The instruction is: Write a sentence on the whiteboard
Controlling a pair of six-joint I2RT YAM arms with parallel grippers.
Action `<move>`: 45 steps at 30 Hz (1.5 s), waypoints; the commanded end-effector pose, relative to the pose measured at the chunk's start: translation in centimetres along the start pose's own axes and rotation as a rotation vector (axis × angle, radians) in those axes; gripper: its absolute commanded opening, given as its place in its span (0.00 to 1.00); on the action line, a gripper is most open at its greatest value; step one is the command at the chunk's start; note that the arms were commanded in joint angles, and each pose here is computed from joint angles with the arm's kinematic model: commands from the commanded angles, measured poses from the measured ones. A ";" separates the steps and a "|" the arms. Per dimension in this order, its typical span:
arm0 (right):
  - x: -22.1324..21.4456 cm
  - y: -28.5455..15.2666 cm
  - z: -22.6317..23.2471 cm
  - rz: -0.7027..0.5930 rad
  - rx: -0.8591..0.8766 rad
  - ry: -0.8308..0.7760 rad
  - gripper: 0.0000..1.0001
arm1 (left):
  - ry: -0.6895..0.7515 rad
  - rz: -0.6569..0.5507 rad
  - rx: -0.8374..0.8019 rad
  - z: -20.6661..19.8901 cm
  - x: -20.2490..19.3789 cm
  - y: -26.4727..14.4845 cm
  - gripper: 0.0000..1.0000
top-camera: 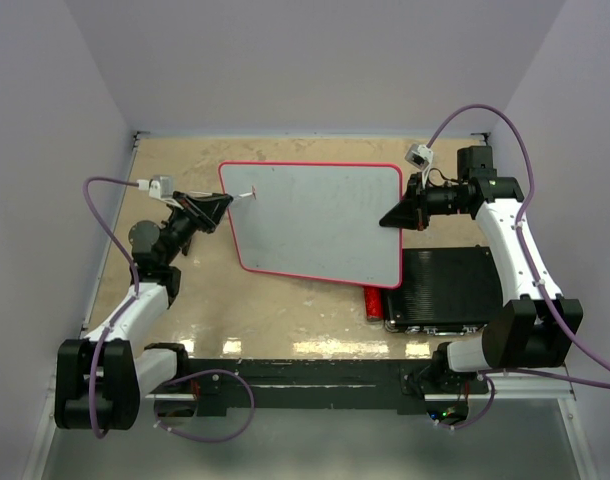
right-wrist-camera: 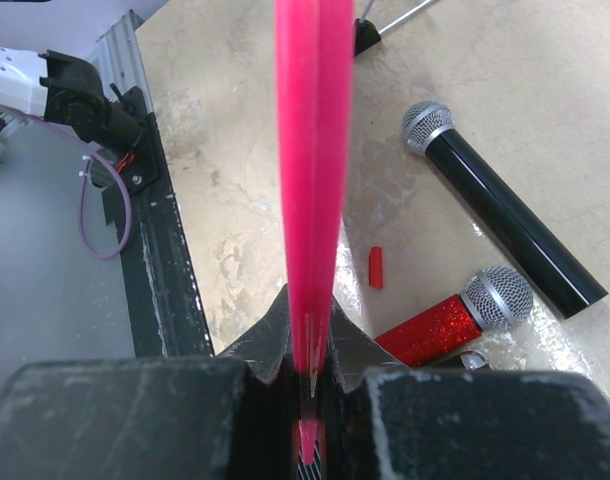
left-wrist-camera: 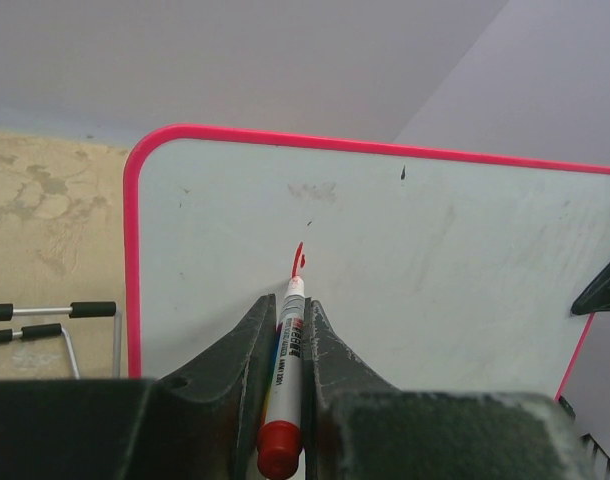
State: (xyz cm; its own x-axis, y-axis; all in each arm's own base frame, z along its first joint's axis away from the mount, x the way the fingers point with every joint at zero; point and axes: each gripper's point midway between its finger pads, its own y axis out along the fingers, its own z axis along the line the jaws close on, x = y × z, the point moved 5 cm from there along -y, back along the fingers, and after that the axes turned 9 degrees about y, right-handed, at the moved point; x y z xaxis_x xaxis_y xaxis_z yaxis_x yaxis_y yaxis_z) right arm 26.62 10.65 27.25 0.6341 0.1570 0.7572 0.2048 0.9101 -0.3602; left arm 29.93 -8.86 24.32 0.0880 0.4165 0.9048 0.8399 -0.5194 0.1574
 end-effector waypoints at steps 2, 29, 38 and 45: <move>0.8 0.0 0.6 -0.012 0.016 -0.092 0.00 | 0.051 -0.048 -0.029 -0.3 1.6 0.9 0.00; 0.8 0.0 0.6 -0.012 0.011 -0.093 0.00 | 0.081 -0.087 -0.023 -1.4 3.5 2.5 0.00; 0.8 0.0 0.6 -0.010 0.012 -0.089 0.00 | 0.060 -0.014 -0.021 -1.2 1.5 1.7 0.00; 0.8 0.0 0.6 -0.012 0.013 -0.093 0.00 | 0.022 0.074 -0.026 -1.1 -1.3 0.2 0.00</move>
State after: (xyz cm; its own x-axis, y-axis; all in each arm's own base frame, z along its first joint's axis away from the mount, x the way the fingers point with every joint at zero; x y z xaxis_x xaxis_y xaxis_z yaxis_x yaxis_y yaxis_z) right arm 26.57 10.66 27.22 0.6378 0.1573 0.7540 0.2037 0.9096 -0.3621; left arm 30.31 -10.00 25.91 0.0748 0.4009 0.9131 0.8283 -0.5348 0.1670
